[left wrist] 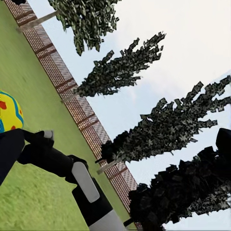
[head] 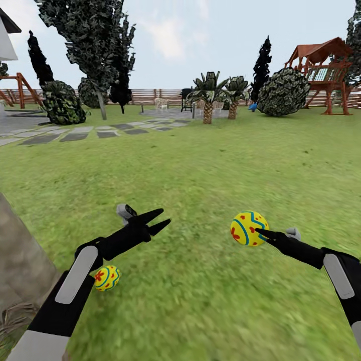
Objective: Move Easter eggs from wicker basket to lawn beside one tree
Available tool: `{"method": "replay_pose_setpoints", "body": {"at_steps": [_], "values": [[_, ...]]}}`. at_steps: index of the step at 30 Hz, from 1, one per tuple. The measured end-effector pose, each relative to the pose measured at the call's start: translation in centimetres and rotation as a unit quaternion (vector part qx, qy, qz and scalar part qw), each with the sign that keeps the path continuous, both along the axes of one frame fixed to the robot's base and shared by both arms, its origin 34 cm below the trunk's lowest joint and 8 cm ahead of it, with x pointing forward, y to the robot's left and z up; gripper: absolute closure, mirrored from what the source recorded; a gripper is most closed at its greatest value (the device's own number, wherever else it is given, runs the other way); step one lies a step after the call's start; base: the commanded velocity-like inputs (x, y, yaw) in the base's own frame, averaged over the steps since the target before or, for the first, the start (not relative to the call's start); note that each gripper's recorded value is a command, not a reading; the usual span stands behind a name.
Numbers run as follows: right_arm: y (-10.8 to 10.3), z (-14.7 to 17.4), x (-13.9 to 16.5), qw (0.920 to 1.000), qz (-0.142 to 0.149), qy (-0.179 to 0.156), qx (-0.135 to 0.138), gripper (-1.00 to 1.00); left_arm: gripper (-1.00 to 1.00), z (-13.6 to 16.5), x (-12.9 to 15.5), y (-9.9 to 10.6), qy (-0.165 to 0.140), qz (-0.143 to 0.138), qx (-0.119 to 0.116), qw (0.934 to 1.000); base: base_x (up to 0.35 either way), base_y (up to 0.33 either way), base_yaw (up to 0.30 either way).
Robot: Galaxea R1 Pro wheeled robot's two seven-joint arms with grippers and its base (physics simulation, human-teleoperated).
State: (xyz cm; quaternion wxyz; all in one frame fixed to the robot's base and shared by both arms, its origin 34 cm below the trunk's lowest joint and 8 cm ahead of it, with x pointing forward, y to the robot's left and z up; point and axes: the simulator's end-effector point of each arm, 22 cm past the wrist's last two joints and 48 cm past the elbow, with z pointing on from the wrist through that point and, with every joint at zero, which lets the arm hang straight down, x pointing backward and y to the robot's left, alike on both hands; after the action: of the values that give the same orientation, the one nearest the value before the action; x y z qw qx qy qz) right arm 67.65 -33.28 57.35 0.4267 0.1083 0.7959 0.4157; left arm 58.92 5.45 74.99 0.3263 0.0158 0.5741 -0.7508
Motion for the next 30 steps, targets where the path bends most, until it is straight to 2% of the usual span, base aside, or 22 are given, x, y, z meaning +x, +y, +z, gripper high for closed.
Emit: {"method": "replay_pose_setpoints", "body": {"at_steps": [5,7,8,9,11,12,13,14,15,16,18,19,20,23,25,26,28,30], "values": [[-0.2,0.1,0.0,1.0000,-0.004,0.001,-0.004,1.00,-1.00,0.2,-0.1,0.0,-0.002,0.000,0.000,1.0000,0.286,-0.238,-0.244],[-0.6,-0.6,0.2,0.9996,-0.015,0.012,-0.019,1.00,-1.00,0.2,-0.1,0.0,-0.002,0.000,0.000,1.0000,0.286,-0.238,-0.110],[-1.1,-1.4,0.3,0.9988,-0.026,0.023,-0.036,1.00,-1.00,0.2,-0.1,0.0,-0.002,0.001,0.000,1.0000,0.286,-0.237,-0.033],[-1.8,-2.2,0.4,0.9971,-0.037,0.036,-0.056,1.00,-1.00,0.2,-0.1,0.1,-0.002,0.001,0.000,1.0000,0.286,-0.238,-0.017],[-3.8,-4.3,0.5,0.9889,-0.070,0.063,-0.115,1.00,-1.00,0.2,-0.1,0.0,-0.002,0.001,0.000,1.0000,0.286,-0.238,-0.006],[-4.5,-5.6,0.8,0.9805,-0.093,0.074,-0.156,1.00,-1.00,0.2,-0.1,0.0,-0.002,0.001,0.000,1.0000,0.286,-0.238,-0.002],[-5.1,-6.4,1.1,0.9726,-0.111,0.074,-0.190,1.00,-1.00,0.2,-0.1,0.1,-0.002,0.001,0.001,1.0000,0.286,-0.238,-0.001],[-5.4,-7.1,1.6,0.9613,-0.128,0.068,-0.234,1.00,-1.00,0.2,-0.1,0.1,-0.003,0.001,0.001,1.0000,0.286,-0.237,0.077],[-4.5,-7.7,2.0,0.9535,-0.128,0.064,-0.266,1.00,-1.00,0.3,-0.1,0.1,-0.003,0.002,0.000,1.0000,0.285,-0.238,0.204],[-1.8,-8.8,2.2,0.9445,-0.105,0.061,-0.305,1.00,-1.00,0.3,-0.1,0.2,-0.004,0.002,0.000,1.0000,0.279,-0.242,0.248],[2.2,-10.4,2.1,0.9279,-0.065,0.055,-0.363,1.00,-1.00,0.4,0.1,0.3,-0.005,0.006,-0.001,1.0000,0.268,-0.248,0.284],[3.5,-10.5,2.3,0.9217,-0.054,0.037,-0.382,1.00,-1.00,0.6,0.7,0.6,-0.012,0.026,-0.006,0.9996,0.264,-0.250,0.297],[4.0,-10.4,2.6,0.9197,-0.053,0.026,-0.388,1.00,-1.00,0.8,1.1,0.9,-0.018,0.040,-0.009,0.9990,0.264,-0.250,0.298],[5.4,-10.5,2.6,0.9221,-0.049,0.024,-0.383,1.00,-1.00,0.9,1.2,1.0,-0.021,0.042,-0.010,0.9988,0.263,-0.250,0.299],[5.7,-10.6,2.6,0.9200,-0.046,0.023,-0.388,1.00,-1.00,1.1,1.1,1.0,-0.022,0.042,-0.011,0.9988,0.176,-0.176,0.300],[6.5,-10.8,2.5,0.9158,-0.037,0.019,-0.400,1.00,-1.00,1.1,1.1,1.0,-0.023,0.041,-0.012,0.9988,0.059,-0.060,0.300],[8.4,-11.5,2.3,0.9021,-0.012,0.010,-0.431,1.00,-1.00,1.2,1.0,1.0,-0.024,0.041,-0.012,0.9988,0.018,-0.019,0.300],[9.1,-11.7,2.3,0.8950,-0.014,0.010,-0.446,1.00,-1.00,1.1,1.1,1.0,-0.024,0.041,-0.012,0.9988,0.005,-0.005,0.300]]}}
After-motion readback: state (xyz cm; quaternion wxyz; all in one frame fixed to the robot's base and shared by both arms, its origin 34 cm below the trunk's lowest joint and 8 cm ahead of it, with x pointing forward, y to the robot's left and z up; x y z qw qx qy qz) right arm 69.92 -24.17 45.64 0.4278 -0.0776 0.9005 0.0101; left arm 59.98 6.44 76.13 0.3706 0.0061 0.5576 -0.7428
